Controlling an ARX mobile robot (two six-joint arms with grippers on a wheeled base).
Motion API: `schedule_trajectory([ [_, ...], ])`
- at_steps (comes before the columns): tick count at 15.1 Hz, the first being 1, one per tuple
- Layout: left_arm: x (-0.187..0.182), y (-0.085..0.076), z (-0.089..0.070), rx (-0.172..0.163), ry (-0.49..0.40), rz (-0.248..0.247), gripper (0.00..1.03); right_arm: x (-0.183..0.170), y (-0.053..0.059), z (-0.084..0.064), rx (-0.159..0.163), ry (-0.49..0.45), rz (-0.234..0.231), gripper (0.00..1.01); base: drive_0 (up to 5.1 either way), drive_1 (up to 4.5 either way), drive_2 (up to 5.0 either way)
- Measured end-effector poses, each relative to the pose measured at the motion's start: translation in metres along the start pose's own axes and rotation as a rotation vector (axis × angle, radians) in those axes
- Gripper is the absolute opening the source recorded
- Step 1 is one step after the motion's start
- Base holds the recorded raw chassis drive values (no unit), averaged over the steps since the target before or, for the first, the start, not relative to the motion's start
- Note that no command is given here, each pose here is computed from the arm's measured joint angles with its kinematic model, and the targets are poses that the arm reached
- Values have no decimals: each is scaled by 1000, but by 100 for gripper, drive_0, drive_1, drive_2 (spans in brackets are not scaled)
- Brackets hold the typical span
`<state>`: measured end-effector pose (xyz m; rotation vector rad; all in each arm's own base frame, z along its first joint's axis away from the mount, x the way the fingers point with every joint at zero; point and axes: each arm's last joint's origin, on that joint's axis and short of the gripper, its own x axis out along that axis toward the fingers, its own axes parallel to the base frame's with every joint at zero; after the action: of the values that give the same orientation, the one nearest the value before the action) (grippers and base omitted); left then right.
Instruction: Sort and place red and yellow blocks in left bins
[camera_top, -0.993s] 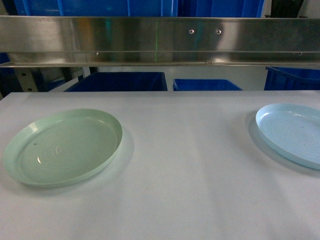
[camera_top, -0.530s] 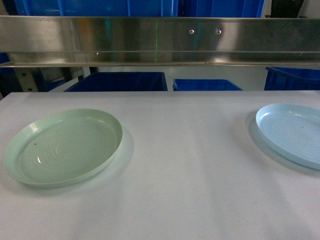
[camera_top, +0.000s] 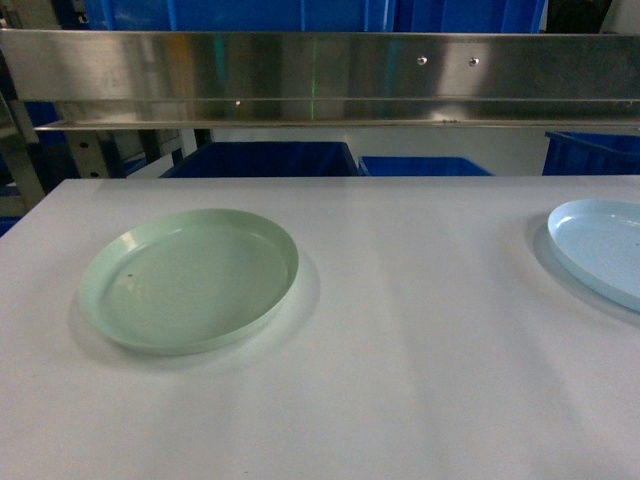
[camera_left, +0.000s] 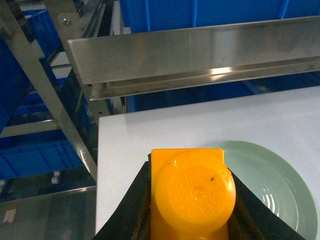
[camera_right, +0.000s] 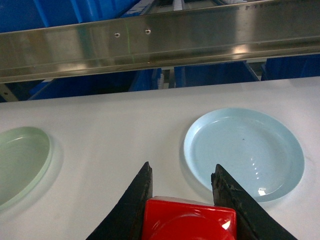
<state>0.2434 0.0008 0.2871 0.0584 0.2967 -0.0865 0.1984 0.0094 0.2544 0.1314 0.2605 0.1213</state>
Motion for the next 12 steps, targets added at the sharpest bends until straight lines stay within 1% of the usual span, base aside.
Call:
schedule_trajectory([
  [5, -1, 0, 1, 0, -4, 3, 27, 0, 0, 0, 0, 1, 1, 29, 0, 0, 0],
  [12, -1, 1, 1, 0, -4, 4, 27, 0, 0, 0, 0, -2, 1, 29, -448, 415, 42],
])
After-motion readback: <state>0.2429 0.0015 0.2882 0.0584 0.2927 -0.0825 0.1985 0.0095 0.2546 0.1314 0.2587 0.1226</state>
